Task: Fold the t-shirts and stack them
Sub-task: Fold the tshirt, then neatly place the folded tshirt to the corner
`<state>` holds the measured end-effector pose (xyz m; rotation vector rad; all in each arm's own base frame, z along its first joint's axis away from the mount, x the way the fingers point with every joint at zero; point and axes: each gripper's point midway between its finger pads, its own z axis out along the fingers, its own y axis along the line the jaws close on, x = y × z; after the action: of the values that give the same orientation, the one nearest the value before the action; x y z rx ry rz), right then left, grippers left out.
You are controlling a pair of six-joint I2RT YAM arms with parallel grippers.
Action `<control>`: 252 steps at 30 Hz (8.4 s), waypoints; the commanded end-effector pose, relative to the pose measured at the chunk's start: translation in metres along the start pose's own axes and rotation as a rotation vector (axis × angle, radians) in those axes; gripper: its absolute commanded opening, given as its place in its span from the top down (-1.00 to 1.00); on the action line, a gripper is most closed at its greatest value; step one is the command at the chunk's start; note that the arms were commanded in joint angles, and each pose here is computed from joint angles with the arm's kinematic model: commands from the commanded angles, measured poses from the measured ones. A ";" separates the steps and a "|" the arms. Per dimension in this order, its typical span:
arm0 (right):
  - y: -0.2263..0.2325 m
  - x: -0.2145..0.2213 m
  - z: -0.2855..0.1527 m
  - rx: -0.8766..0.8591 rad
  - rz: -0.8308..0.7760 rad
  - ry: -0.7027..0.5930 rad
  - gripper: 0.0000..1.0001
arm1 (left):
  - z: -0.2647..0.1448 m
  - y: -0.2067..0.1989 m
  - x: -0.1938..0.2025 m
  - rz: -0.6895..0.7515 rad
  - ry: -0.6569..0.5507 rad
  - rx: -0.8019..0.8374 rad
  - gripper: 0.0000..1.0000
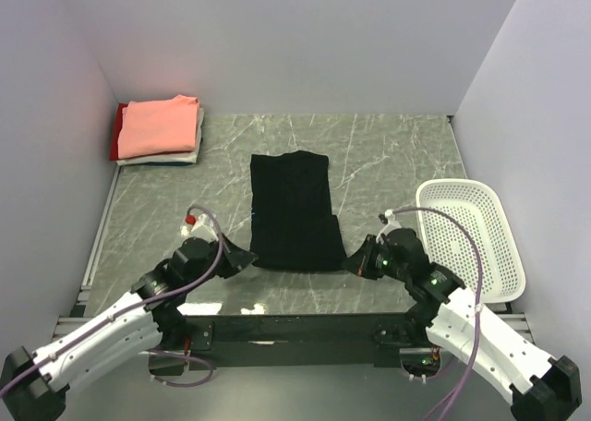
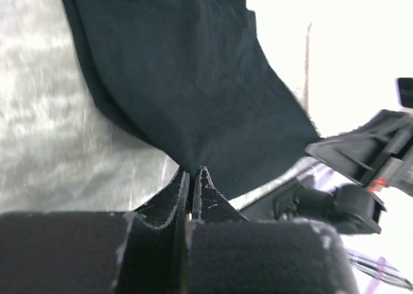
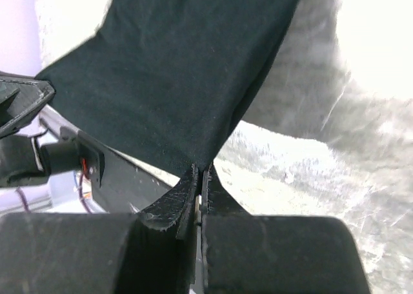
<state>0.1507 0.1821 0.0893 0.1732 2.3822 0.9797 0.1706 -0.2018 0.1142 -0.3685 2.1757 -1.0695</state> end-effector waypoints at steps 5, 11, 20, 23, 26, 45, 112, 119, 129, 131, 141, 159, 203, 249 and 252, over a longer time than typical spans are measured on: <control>0.034 -0.077 -0.006 0.082 -0.100 -0.109 1.00 | 0.021 -0.049 -0.068 0.141 -0.130 0.020 0.99; 0.055 -0.145 0.004 0.083 -0.129 -0.136 1.00 | 0.051 -0.048 -0.135 0.126 -0.168 -0.042 0.99; 0.058 -0.238 0.059 0.078 -0.043 -0.082 1.00 | 0.120 -0.039 -0.208 0.068 -0.170 -0.083 0.99; 0.053 -0.265 0.087 0.071 -0.009 -0.060 1.00 | 0.148 -0.030 -0.233 0.043 -0.159 -0.086 0.99; 0.044 -0.290 0.116 0.071 0.017 -0.045 1.00 | 0.177 -0.027 -0.269 0.019 -0.171 -0.073 0.99; -0.017 -0.363 0.191 0.174 0.031 -0.081 -0.18 | 0.229 0.004 -0.355 0.033 -0.217 -0.004 -0.53; 0.027 -0.207 0.231 -0.223 0.227 0.174 0.20 | 0.224 0.044 -0.150 -0.145 0.130 -0.013 0.28; 0.029 -0.210 0.223 -0.241 0.241 0.198 0.22 | 0.219 0.024 -0.166 -0.106 0.118 -0.001 0.30; 0.037 -0.234 0.225 -0.261 0.247 0.155 0.23 | 0.200 0.005 -0.213 -0.047 0.043 -0.036 0.23; 0.031 -0.234 0.230 -0.259 0.267 0.159 0.23 | 0.195 0.016 -0.218 -0.049 0.043 -0.078 0.18; -0.011 -0.227 0.249 -0.125 0.356 0.133 0.27 | 0.209 0.063 -0.256 0.042 0.063 -0.258 -0.27; 0.042 -0.267 0.192 -0.161 0.184 0.011 0.06 | 0.260 0.108 -0.197 0.064 0.263 -0.365 -0.49; 0.074 -0.181 0.061 -0.035 -0.094 -0.095 0.10 | 0.065 -0.024 -0.516 1.078 -0.497 -1.241 0.99; 0.083 -0.174 0.075 0.008 -0.137 -0.075 -0.11 | 0.019 0.063 -0.602 0.699 -0.763 -0.837 -0.76; 0.085 -0.174 0.071 -0.001 -0.143 -0.088 -0.18 | 0.019 0.046 -0.595 0.689 -0.764 -0.805 -0.81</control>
<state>0.3215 0.2308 0.1598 0.0744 2.3754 0.8807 0.6265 0.1530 0.2471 -0.2666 1.8878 0.4428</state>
